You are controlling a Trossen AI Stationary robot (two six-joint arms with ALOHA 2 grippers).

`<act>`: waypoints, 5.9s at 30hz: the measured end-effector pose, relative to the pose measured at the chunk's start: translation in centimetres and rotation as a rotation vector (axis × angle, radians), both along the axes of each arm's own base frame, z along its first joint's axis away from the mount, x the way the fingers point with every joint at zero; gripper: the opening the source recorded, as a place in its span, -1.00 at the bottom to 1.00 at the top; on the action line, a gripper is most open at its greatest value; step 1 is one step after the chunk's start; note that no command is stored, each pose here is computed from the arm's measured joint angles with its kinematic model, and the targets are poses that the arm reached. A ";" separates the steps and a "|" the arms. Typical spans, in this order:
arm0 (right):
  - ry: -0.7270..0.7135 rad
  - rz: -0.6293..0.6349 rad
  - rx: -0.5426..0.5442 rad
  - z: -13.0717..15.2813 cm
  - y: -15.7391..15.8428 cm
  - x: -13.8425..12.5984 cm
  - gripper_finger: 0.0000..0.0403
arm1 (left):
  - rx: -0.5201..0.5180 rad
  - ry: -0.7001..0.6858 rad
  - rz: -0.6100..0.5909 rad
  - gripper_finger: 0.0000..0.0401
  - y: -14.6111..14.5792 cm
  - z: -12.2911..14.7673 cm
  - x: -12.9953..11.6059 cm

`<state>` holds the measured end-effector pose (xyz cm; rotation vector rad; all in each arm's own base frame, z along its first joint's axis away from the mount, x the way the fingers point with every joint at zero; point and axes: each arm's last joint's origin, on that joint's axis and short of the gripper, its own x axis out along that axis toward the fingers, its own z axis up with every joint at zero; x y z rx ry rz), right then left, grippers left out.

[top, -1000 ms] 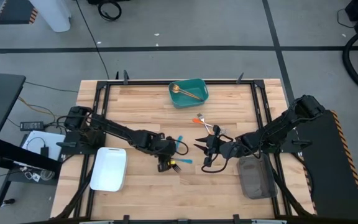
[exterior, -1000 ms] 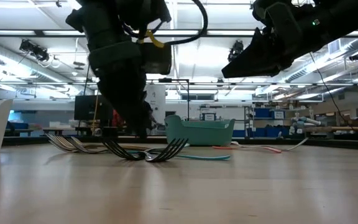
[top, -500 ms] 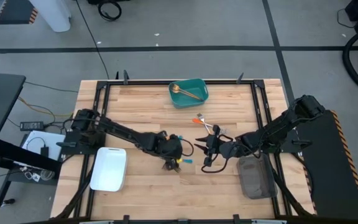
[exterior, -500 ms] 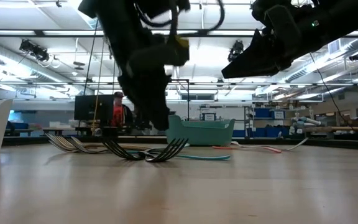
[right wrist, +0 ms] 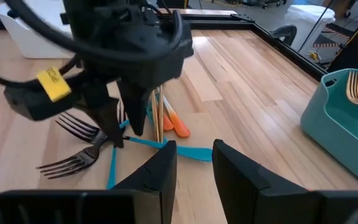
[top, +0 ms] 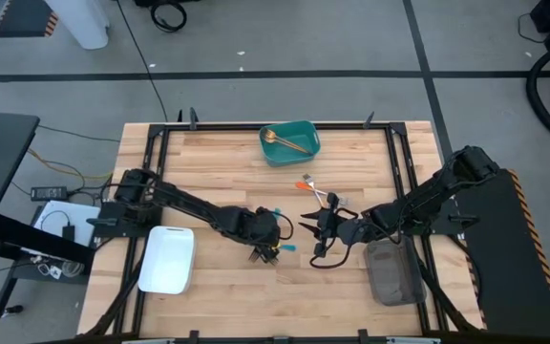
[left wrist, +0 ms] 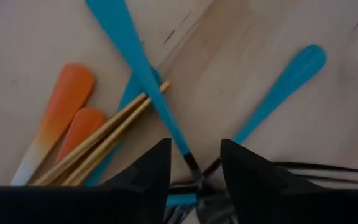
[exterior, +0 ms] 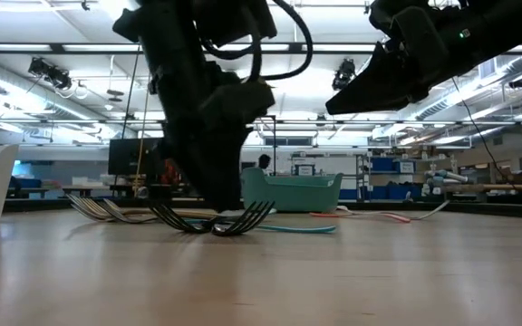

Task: Sort silverware by color (type)
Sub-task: Put the blue fork into the white bin

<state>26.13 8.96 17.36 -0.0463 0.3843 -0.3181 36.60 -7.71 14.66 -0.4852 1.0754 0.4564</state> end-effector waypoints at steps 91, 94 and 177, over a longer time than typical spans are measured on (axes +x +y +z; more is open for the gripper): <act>-0.165 -0.089 -0.027 4.5 3.1 -4.6 -0.46 | 0.293 -0.688 -0.199 -0.81 1.1 -1.1 1.9; -0.165 -0.088 -0.026 4.5 3.1 -4.6 -0.46 | 0.291 -0.698 -0.175 -0.81 1.3 -2.0 1.0; -0.233 0.177 -0.168 -4.0 -0.4 5.0 -0.46 | -0.010 0.117 0.344 -0.81 -8.1 10.9 -19.7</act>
